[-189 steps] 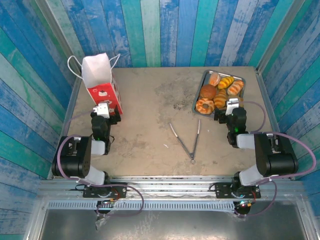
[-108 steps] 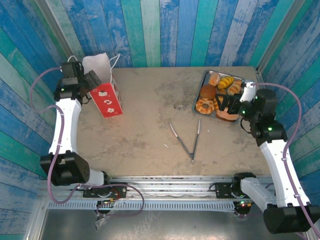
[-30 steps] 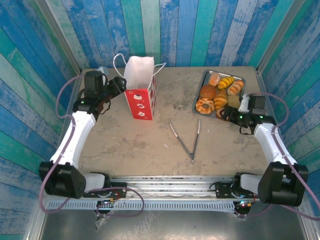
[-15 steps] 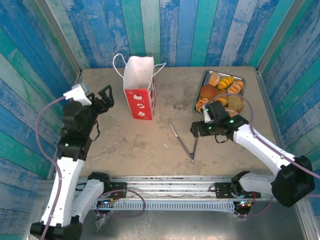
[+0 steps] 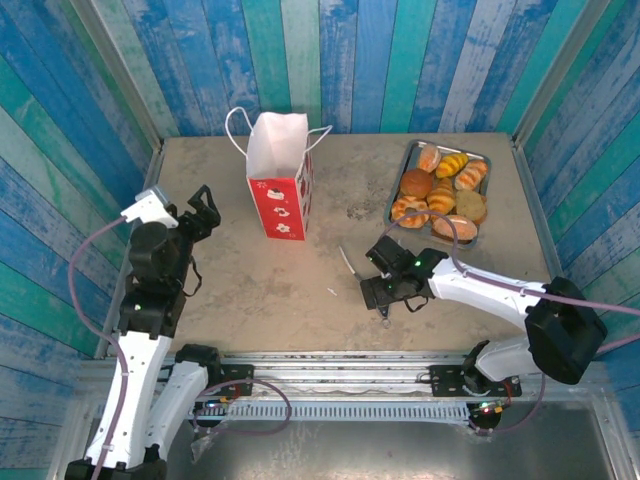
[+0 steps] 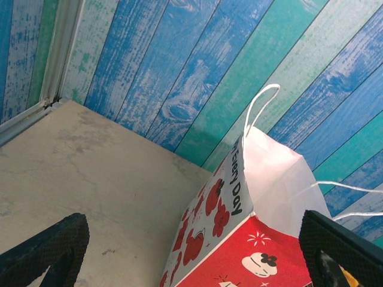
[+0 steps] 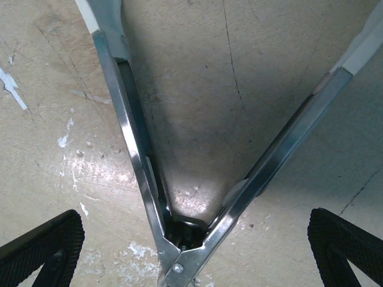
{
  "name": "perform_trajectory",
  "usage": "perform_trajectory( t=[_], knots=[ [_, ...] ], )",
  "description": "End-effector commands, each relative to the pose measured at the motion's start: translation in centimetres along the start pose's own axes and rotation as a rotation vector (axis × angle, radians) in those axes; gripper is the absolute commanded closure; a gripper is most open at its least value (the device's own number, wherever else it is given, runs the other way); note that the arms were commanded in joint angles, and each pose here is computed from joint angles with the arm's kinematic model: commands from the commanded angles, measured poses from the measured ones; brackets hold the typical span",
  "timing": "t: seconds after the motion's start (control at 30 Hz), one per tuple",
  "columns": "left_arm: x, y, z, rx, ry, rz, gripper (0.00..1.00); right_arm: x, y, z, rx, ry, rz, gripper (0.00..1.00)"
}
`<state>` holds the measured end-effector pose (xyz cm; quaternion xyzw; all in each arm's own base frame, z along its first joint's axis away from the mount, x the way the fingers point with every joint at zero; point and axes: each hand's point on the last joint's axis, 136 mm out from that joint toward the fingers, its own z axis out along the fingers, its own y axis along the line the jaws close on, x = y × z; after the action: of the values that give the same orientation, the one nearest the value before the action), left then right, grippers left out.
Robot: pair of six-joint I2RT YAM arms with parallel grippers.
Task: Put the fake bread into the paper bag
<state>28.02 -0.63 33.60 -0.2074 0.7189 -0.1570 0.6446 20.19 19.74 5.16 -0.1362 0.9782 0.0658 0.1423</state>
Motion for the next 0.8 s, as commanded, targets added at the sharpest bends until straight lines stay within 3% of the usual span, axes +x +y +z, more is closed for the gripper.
perform_trajectory(
  t=[0.0, 0.63, 0.77],
  knots=[
    [-0.5, 0.3, -0.2, -0.019, -0.032, -0.011, 0.06, 0.1, 0.2, 1.2, -0.004, 0.002, 0.013, 0.00],
    [-1.3, 1.7, -0.8, -0.103, -0.057, 0.030, 0.06, 0.0, -1.4, 5.0, 0.111, 0.042, 0.021, 0.00],
    [-1.2, 1.4, -0.6, -0.094, -0.048, 0.024, 0.06, 0.6, -1.7, 5.4, 0.121, 0.062, 0.024, 0.05]
  ],
)
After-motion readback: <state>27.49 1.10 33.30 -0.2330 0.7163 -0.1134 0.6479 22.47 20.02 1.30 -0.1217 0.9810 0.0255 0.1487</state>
